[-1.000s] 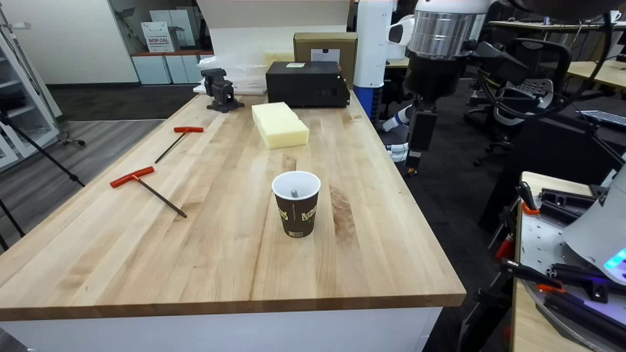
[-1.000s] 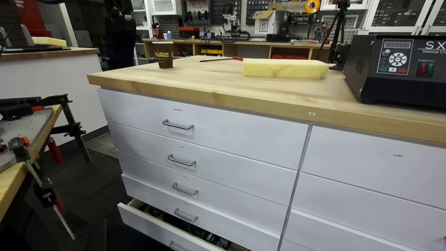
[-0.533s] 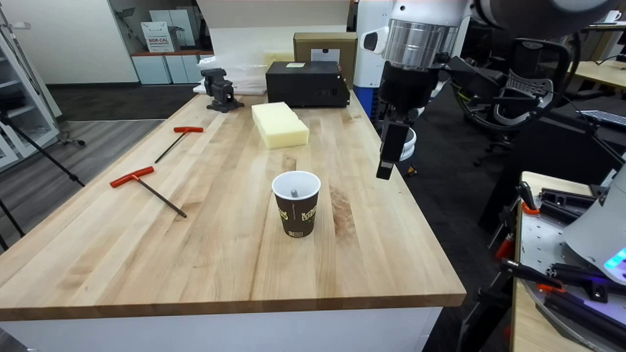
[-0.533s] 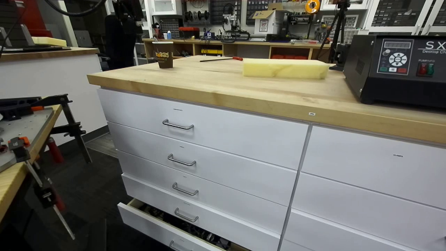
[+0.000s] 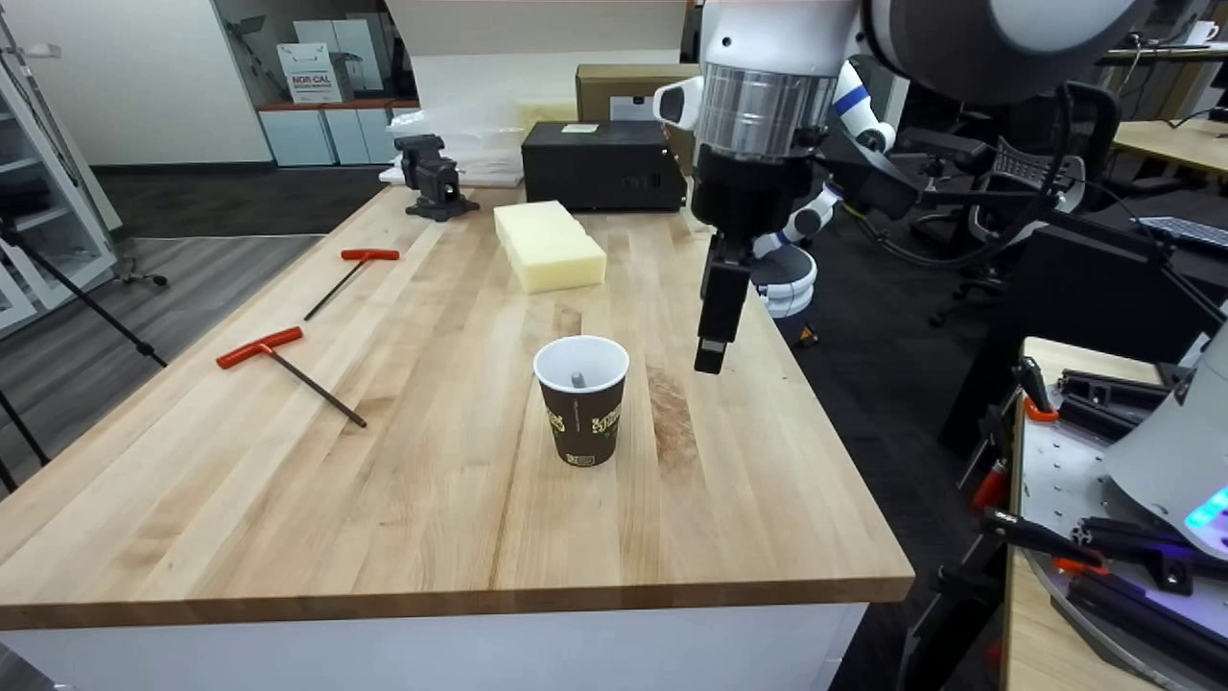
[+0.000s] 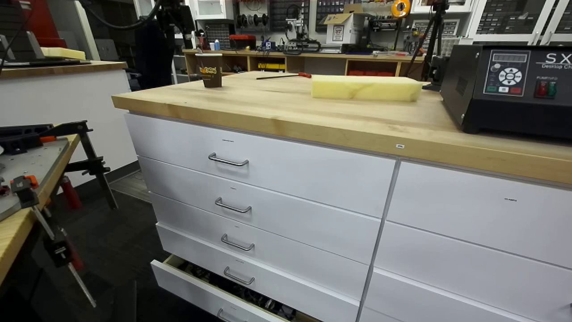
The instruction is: Take the pen out of the cup and put it on the counter
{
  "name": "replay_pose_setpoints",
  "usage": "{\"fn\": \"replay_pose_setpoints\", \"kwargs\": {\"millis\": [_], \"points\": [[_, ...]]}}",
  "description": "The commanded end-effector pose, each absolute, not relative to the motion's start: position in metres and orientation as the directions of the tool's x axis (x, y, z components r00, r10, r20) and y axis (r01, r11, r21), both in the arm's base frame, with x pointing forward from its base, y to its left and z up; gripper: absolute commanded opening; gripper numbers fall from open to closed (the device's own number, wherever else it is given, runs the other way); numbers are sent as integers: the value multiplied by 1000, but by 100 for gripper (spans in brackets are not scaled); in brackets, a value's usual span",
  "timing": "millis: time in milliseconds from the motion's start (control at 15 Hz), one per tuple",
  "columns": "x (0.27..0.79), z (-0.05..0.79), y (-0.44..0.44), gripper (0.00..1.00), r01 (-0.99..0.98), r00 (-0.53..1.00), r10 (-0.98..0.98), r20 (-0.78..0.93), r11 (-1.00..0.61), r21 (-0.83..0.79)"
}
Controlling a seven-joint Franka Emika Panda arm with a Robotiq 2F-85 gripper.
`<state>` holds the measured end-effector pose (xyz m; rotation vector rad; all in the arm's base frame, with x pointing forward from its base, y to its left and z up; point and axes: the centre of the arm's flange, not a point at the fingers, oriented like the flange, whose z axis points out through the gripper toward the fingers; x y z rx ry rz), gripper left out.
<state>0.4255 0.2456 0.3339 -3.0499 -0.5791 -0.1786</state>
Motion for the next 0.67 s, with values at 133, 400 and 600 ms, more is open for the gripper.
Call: {"fn": "replay_pose_setpoints", "kwargs": {"millis": [133, 400, 600], "points": [[460, 330, 300, 100, 349, 928, 341, 147, -936, -32], [476, 329, 334, 100, 366, 919, 355, 169, -930, -39], [487, 327, 346, 100, 376, 914, 366, 176, -926, -28]]}}
